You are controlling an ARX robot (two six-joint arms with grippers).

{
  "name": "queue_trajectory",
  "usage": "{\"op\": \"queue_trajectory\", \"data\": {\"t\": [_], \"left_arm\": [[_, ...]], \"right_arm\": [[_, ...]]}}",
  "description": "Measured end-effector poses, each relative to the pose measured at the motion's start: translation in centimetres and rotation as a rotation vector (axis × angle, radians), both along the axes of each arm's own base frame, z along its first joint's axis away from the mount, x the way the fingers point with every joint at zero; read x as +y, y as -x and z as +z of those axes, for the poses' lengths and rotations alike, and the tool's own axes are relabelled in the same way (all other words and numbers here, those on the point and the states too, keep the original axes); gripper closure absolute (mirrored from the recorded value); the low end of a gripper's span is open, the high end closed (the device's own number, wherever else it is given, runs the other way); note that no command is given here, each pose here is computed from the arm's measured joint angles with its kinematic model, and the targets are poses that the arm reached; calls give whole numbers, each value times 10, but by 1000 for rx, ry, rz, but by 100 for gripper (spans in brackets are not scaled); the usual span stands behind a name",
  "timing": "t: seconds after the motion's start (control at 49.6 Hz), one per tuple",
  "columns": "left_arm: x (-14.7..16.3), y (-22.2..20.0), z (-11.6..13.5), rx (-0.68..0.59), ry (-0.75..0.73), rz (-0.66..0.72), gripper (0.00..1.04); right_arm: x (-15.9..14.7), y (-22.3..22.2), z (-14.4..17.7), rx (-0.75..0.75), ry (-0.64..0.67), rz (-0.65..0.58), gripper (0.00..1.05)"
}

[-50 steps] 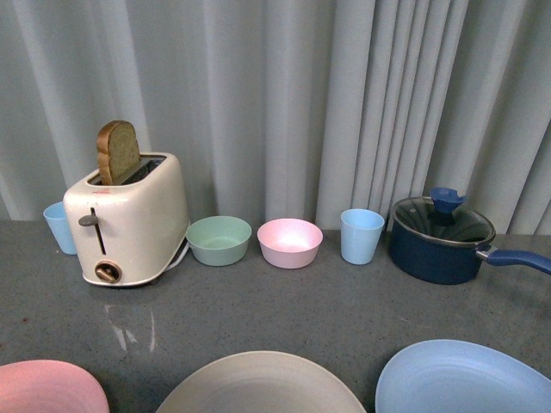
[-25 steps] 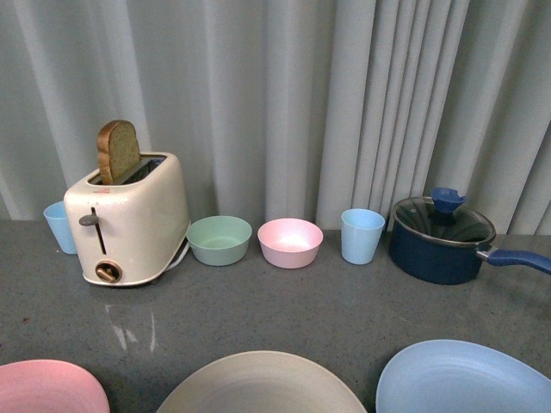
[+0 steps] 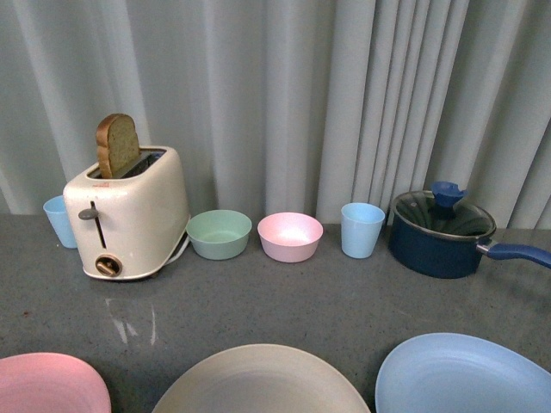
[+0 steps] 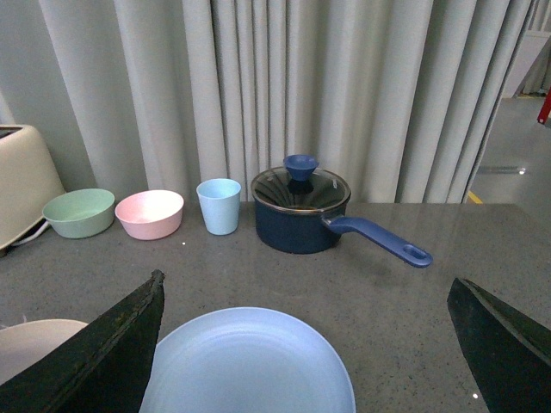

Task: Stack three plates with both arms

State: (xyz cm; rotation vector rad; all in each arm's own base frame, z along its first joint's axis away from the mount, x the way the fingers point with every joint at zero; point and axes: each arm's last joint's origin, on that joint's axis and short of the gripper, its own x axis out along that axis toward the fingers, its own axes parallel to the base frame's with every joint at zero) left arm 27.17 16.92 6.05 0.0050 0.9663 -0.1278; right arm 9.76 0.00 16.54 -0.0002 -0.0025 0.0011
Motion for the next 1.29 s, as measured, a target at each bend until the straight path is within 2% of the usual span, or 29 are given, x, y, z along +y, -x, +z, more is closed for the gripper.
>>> {"op": "queue_trajectory", "data": {"t": [0.242,0.928,1.291], "left_arm": [[1,1,-12,41,-2,35,7],[-3,-8,-16,48,-5,33,8],[-6,-10,-20,56,-21,23,62]], "right_arm": [[0,0,0,0,0,0,7],[0,0,0,0,0,0,7],[0,0,0,0,0,0,7]]}}
